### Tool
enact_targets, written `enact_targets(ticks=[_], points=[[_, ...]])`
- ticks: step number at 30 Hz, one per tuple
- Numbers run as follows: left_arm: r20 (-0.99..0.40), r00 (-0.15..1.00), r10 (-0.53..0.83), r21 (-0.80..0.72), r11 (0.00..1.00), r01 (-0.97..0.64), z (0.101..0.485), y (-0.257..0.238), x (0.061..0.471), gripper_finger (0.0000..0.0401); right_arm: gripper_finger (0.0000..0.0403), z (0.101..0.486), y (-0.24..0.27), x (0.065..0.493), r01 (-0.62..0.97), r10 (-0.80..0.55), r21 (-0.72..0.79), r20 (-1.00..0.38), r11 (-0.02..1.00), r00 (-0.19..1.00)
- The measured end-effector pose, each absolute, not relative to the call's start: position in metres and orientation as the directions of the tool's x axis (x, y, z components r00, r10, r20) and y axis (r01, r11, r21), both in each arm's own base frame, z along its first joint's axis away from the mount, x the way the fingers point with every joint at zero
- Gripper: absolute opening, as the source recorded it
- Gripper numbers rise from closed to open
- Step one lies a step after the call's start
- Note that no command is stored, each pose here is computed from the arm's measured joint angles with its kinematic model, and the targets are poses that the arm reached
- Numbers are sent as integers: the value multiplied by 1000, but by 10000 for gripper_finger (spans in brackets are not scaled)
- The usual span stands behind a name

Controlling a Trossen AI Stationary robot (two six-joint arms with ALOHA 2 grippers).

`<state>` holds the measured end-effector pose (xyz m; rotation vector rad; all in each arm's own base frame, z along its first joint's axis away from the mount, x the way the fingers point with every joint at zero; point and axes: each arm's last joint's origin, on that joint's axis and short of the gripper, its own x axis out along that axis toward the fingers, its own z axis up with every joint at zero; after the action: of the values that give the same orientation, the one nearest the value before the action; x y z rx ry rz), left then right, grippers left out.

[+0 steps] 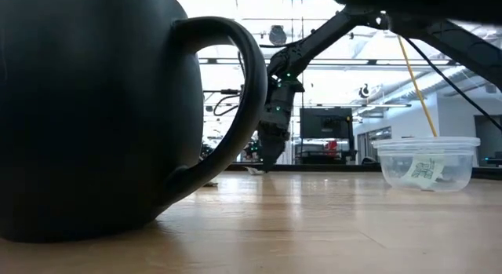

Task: Pick and place Stevia / Truvia into bins
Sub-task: Put the white stevia packet into the circular transparent container

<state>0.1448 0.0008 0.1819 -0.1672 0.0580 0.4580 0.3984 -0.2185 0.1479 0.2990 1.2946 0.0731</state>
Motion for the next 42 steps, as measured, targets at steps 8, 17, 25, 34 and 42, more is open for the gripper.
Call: enact_targets(ticks=[8,17,25,34,42], points=[[-93,896,435,-148,884,-444,182,1,145,184,3,147,-205,406,21,90,97,-975,995,204],[-93,896,435,-148,883,-445,182,1,145,184,1,159,-199,394,71,96,104,-990,992,105],[-93,895,436,-148,883,-445,182,1,145,184,0,212,-199,404,7,91,104,-903,995,421],[-94,895,435,-147,883,-445,182,1,145,184,0,182,-210,405,14,276,312,-859,950,432],[-93,895,436,-148,883,-445,182,1,145,184,0,161,-233,390,87,336,400,-853,912,399]])
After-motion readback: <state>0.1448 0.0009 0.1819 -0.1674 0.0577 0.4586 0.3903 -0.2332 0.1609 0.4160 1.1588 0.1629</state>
